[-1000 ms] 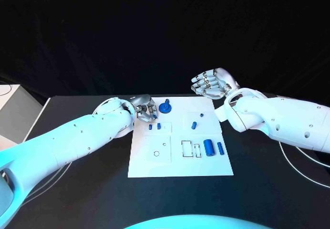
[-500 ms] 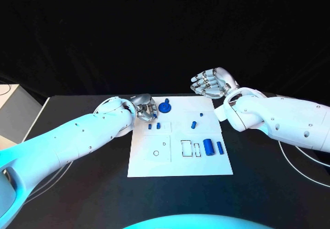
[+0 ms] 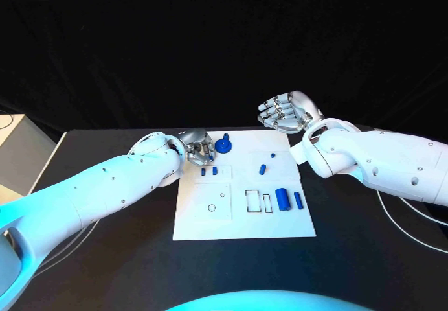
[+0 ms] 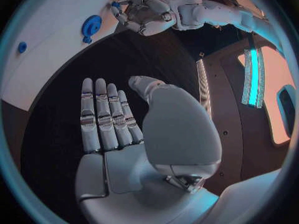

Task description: Assemble the parts on the task board

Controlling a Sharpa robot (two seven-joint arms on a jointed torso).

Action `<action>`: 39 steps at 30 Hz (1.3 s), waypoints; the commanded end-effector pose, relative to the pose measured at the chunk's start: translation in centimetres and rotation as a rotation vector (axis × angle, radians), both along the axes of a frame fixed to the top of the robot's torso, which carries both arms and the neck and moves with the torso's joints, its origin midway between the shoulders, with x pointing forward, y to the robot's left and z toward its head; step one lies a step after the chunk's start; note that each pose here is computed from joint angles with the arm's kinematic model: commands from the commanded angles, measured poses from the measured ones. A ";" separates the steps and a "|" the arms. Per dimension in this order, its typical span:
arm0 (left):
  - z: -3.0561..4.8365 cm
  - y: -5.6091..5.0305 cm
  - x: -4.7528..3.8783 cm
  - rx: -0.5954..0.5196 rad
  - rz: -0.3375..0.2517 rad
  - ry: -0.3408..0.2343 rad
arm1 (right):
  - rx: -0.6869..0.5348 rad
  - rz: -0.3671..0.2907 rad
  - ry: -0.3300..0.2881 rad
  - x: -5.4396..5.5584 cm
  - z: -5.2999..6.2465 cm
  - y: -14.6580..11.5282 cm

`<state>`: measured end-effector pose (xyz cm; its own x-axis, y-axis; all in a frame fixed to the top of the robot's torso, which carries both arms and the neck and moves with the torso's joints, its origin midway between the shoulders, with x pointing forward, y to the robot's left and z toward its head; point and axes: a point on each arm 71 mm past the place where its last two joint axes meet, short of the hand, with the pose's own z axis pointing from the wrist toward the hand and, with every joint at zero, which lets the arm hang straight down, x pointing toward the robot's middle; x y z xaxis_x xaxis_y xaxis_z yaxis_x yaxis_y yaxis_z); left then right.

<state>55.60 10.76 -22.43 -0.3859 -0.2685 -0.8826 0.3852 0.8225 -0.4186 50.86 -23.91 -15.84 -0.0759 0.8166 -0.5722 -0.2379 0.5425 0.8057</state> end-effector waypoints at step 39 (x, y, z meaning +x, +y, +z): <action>-0.84 -0.2 -0.14 0.049 0.005 0.039 | -0.006 0.022 -0.005 -0.1 0.1 0.1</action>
